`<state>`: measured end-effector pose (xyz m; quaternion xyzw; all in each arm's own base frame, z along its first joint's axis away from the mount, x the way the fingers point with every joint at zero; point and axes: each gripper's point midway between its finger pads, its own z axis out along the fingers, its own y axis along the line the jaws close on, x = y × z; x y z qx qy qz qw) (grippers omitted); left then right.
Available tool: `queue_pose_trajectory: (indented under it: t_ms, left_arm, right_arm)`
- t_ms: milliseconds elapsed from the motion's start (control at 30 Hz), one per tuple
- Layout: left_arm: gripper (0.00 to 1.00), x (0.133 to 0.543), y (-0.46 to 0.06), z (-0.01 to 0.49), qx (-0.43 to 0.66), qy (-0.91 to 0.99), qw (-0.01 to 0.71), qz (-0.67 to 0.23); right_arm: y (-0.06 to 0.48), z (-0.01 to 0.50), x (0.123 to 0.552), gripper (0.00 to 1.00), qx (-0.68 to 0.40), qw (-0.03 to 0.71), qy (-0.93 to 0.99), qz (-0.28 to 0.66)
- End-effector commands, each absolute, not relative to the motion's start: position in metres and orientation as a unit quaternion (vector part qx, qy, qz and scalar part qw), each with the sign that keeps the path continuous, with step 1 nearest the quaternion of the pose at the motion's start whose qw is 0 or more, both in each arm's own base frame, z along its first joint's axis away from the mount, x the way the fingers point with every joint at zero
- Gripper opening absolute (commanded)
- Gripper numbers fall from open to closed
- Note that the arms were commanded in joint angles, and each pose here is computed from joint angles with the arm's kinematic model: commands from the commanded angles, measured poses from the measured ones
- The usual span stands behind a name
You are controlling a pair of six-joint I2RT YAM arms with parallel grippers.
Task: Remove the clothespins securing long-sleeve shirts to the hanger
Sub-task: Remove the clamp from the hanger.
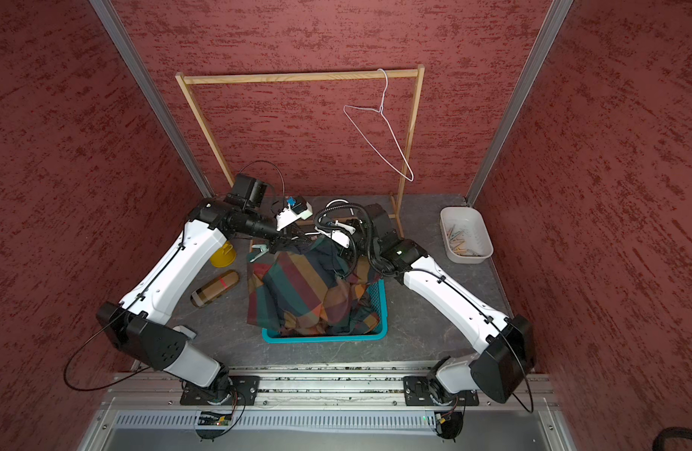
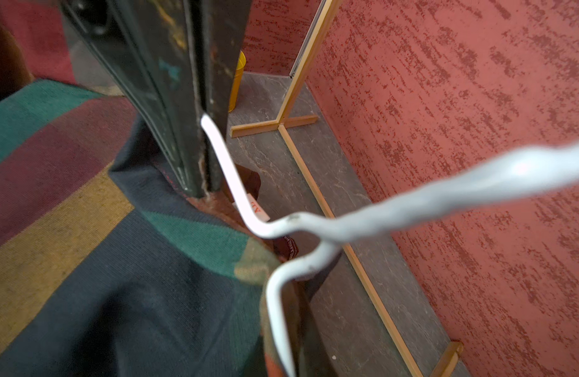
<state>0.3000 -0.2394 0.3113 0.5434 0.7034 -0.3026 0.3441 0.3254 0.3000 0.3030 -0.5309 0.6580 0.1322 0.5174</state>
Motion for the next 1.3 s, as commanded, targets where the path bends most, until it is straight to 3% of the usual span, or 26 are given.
queue_pose_trajectory:
  t_ms: [0, 100, 300, 433, 767, 1267]
  left_arm:
    - [0.0, 0.301, -0.233, 0.329, 0.541, 0.679, 0.396, -0.298]
    - [0.0, 0.301, -0.225, 0.336, 0.533, 0.662, 0.439, -0.291]
    - [0.0, 0.295, -0.215, 0.347, 0.525, 0.631, 0.495, -0.285]
    - [0.0, 0.3, -0.213, 0.347, 0.519, 0.63, 0.504, -0.283]
    - [0.0, 0.301, -0.208, 0.348, 0.508, 0.614, 0.544, -0.264]
    - [0.0, 0.299, -0.205, 0.351, 0.512, 0.576, 0.594, -0.231]
  right_arm:
    - [0.307, 0.344, 0.323, 0.27, -0.504, 0.554, 0.642, 0.164]
    - [0.305, 0.357, 0.315, 0.49, -0.494, 0.56, 0.64, 0.182]
    - [0.286, 0.393, 0.284, 0.66, -0.471, 0.598, 0.605, 0.231]
    - [0.262, 0.42, 0.257, 0.72, -0.45, 0.633, 0.563, 0.282]
    - [0.215, 0.409, 0.251, 0.73, -0.402, 0.629, 0.548, 0.378]
    - [0.222, 0.387, 0.285, 0.7, -0.411, 0.57, 0.556, 0.444]
